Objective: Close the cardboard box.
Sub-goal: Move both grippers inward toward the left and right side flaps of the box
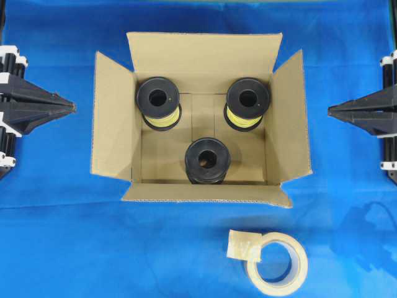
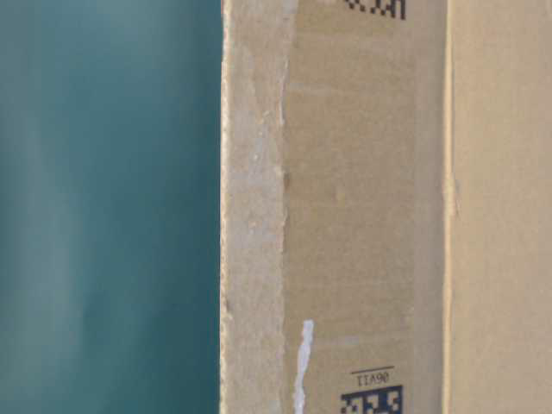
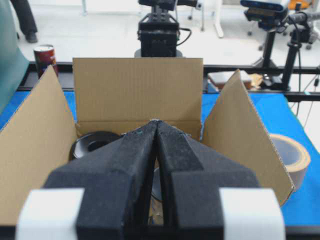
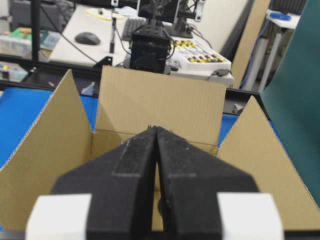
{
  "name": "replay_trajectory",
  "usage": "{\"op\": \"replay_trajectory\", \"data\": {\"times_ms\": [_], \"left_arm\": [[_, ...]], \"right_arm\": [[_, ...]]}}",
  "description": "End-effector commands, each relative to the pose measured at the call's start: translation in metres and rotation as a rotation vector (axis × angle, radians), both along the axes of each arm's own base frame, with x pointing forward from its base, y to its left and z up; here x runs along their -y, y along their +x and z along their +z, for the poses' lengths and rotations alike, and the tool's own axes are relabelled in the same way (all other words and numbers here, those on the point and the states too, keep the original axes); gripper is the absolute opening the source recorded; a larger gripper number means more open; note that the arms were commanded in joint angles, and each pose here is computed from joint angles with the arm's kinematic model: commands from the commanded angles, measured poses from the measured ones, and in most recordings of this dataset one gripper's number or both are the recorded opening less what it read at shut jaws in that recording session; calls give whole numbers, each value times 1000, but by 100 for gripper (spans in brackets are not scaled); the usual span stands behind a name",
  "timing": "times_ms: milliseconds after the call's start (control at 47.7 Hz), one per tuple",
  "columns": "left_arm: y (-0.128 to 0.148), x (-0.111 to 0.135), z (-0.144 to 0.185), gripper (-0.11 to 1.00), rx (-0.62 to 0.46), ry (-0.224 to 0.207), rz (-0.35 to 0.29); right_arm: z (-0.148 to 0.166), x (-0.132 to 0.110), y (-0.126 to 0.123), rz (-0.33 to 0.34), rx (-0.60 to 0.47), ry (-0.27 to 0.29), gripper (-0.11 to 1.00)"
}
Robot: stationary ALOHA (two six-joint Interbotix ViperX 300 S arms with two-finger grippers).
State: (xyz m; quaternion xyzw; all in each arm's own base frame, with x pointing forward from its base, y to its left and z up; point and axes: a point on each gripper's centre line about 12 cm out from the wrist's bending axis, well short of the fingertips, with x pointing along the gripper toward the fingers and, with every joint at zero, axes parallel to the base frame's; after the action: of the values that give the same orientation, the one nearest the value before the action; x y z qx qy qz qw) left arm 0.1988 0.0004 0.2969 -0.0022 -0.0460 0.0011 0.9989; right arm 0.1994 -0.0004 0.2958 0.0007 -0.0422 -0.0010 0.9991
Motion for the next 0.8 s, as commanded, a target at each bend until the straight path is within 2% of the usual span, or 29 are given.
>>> {"op": "replay_trajectory", "data": {"times_ms": [0,168,335,629,775], "left_arm": [[0,-1,1,0,-5,-32,9],[0,-1,0,0,-18,-33,6],[-1,-1,-11,0,-46,-33,7],[-9,-2,-62,0,-87,-51,16],[-12,-3,-85,0,-110,-80,22]], "right_arm": [[7,-1,1,3,21,2,0],[8,2,-1,-9,9,8,0],[-2,3,-1,-14,-26,36,0],[-52,6,-2,-38,-96,86,0],[-82,7,-3,-58,-125,108,0]]}}
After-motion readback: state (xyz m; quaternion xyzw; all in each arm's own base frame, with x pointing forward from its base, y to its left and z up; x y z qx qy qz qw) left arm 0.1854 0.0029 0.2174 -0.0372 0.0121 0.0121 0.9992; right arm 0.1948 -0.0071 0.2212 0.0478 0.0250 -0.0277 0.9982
